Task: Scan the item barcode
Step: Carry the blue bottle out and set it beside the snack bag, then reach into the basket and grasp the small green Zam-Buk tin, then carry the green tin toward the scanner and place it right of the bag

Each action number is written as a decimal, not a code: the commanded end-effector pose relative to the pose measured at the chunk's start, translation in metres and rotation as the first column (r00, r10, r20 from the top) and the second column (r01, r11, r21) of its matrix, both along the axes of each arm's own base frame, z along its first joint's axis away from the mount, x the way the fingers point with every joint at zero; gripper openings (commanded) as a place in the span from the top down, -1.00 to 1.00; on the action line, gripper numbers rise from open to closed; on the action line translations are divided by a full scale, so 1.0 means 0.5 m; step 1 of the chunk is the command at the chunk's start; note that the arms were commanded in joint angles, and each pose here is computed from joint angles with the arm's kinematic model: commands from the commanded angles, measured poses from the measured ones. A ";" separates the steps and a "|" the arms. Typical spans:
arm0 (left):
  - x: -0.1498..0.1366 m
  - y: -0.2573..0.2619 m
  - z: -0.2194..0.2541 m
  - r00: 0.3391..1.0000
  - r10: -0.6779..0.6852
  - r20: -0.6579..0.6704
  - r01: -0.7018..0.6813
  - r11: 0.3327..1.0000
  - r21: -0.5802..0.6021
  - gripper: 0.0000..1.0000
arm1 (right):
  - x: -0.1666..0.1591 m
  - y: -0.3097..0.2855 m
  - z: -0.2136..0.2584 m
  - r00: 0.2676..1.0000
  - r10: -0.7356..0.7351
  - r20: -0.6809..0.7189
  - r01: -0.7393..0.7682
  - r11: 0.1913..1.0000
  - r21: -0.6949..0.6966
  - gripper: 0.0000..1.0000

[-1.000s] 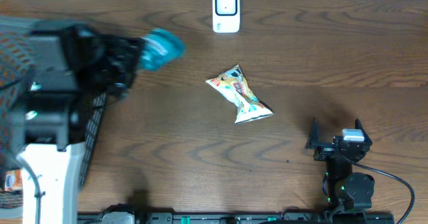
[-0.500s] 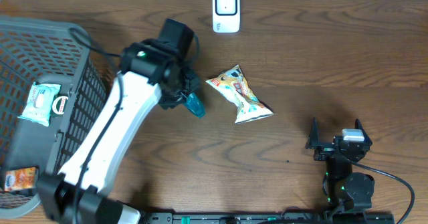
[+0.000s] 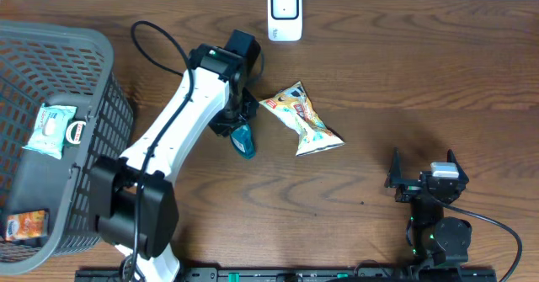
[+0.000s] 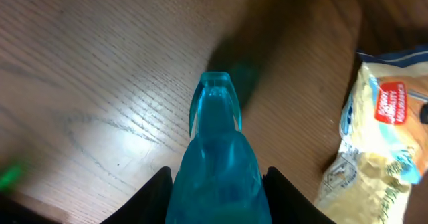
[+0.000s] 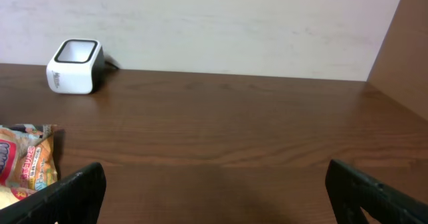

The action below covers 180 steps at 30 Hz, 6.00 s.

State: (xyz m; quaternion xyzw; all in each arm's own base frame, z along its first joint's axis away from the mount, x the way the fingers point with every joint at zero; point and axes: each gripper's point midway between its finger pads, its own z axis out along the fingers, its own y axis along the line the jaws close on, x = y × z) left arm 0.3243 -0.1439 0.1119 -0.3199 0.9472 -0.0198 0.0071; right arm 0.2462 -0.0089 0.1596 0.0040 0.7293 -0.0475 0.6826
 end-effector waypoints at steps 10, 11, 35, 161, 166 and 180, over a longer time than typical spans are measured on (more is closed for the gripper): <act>0.010 -0.009 0.016 1.000 -0.008 0.030 0.009 1.000 -0.020 -0.13 | 0.000 0.004 0.000 1.000 0.009 0.001 -0.009 1.000 -0.009 -0.99; 0.012 -0.010 0.024 0.999 -0.008 0.039 0.009 1.000 -0.024 -0.28 | 0.000 0.003 0.000 1.000 0.008 0.001 -0.008 1.000 -0.009 -0.98; 0.007 0.127 0.523 0.719 0.091 0.689 0.017 0.989 -0.148 -0.99 | 0.000 0.003 0.000 1.000 0.008 0.001 -0.008 1.000 -0.009 -0.99; -0.142 -0.053 0.412 0.817 -0.267 0.511 0.349 0.934 -0.070 -0.11 | 0.000 0.004 0.000 1.000 0.009 0.001 -0.009 1.000 -0.009 -0.99; -0.083 -0.182 0.322 0.799 -0.381 0.466 0.435 0.901 -0.009 -0.11 | 0.000 0.004 0.000 1.000 0.009 0.001 -0.009 1.000 -0.009 -0.99; 0.096 -0.480 -0.002 0.707 -0.511 0.488 0.624 0.776 -0.091 -0.12 | 0.000 0.004 0.000 1.000 0.009 0.001 -0.009 1.000 -0.009 -0.98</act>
